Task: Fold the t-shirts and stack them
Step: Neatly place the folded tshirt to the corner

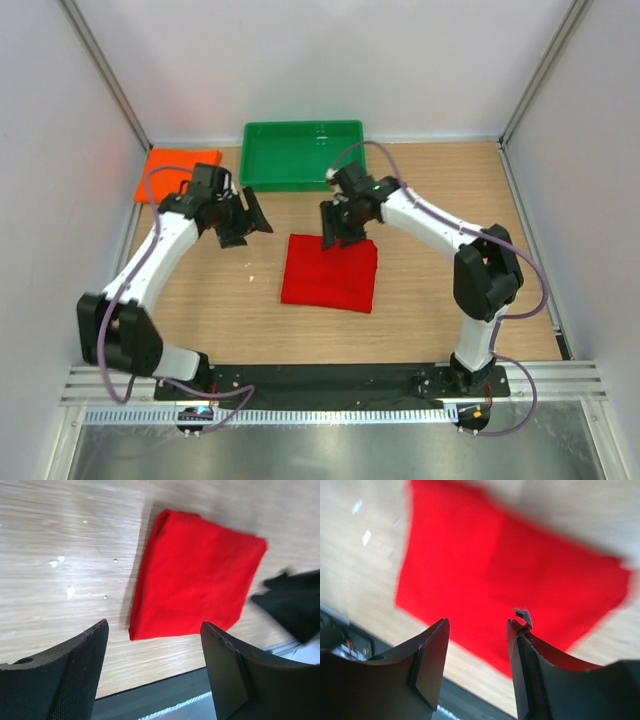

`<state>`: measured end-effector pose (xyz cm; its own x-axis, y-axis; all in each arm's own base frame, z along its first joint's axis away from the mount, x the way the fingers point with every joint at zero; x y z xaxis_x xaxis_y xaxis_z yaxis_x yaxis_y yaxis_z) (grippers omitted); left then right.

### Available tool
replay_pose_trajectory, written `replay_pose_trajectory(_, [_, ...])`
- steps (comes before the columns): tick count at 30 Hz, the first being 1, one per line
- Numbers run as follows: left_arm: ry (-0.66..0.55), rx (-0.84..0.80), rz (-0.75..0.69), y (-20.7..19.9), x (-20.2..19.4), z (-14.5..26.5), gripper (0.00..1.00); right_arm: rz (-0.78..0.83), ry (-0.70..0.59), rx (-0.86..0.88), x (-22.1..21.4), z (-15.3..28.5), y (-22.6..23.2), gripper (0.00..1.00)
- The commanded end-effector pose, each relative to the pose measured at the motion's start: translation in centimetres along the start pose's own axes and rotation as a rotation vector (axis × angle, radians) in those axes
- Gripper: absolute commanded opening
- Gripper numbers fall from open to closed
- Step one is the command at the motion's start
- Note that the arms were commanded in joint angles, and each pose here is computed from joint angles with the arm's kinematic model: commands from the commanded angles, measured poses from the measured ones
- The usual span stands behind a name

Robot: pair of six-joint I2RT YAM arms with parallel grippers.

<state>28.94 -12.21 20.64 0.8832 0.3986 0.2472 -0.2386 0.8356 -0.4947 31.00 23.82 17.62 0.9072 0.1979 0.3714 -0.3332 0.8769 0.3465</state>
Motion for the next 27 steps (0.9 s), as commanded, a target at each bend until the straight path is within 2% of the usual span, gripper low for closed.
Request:
replay_pose_trajectory(1, [-0.184,0.045,0.096,1.3,-0.4,4.3,0.75,0.062,0.006,-0.061,-2.5,0.4,5.0,0.56])
replay_pose_trajectory(3, [-0.208,0.034,0.116,1.8,-0.6,5.3,0.74,0.077,0.001,-0.116,-3.2,-0.8,5.4,0.54])
replay_pose_trajectory(5, [-0.183,0.017,0.095,2.0,-1.5,5.9,0.73,0.191,-0.02,-0.134,-4.3,-1.4,7.4,0.55])
replay_pose_trajectory(6, [-0.176,0.018,0.088,2.2,-1.8,6.0,0.73,0.253,-0.056,-0.2,-4.4,-1.4,7.6,0.56])
replay_pose_trajectory(10, [-0.205,0.106,0.091,3.7,-2.0,6.2,0.75,0.456,-0.086,-0.272,-5.9,-0.7,9.5,0.65])
replay_pose_trajectory(13, [-0.233,0.188,0.195,5.3,-1.1,6.2,0.76,0.621,-0.182,-0.302,-7.7,0.4,11.4,0.81])
replay_pose_trajectory(14, [-0.217,0.215,0.231,5.9,-0.8,5.8,0.76,0.731,-0.204,-0.301,-9.0,0.0,12.2,0.92])
replay_pose_trajectory(17, [-0.178,0.255,0.302,6.4,-0.7,5.5,0.76,0.889,-0.249,-0.359,-10.1,-0.7,12.9,1.0])
replay_pose_trajectory(23, [-0.112,0.317,0.426,7.9,-1.3,4.4,0.77,1.125,-0.261,-0.463,-11.7,-3.0,14.4,1.0])
replay_pose_trajectory(27, [-0.041,0.427,0.545,9.6,-1.9,3.4,0.77,1.265,-0.283,-0.463,-13.1,-4.5,15.4,0.98])
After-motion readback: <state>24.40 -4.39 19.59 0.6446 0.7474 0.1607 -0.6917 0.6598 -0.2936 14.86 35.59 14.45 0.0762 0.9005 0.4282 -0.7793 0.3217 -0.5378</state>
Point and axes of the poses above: each gripper's point midway between its finger pads, its own z axis back along the fingers, its own y axis along the line the jaws close on, x = y × z, the point moved 7 cm from there along z, back along the fingers, and after that the axes turned 5 degrees about z, right-handed, at the moved point
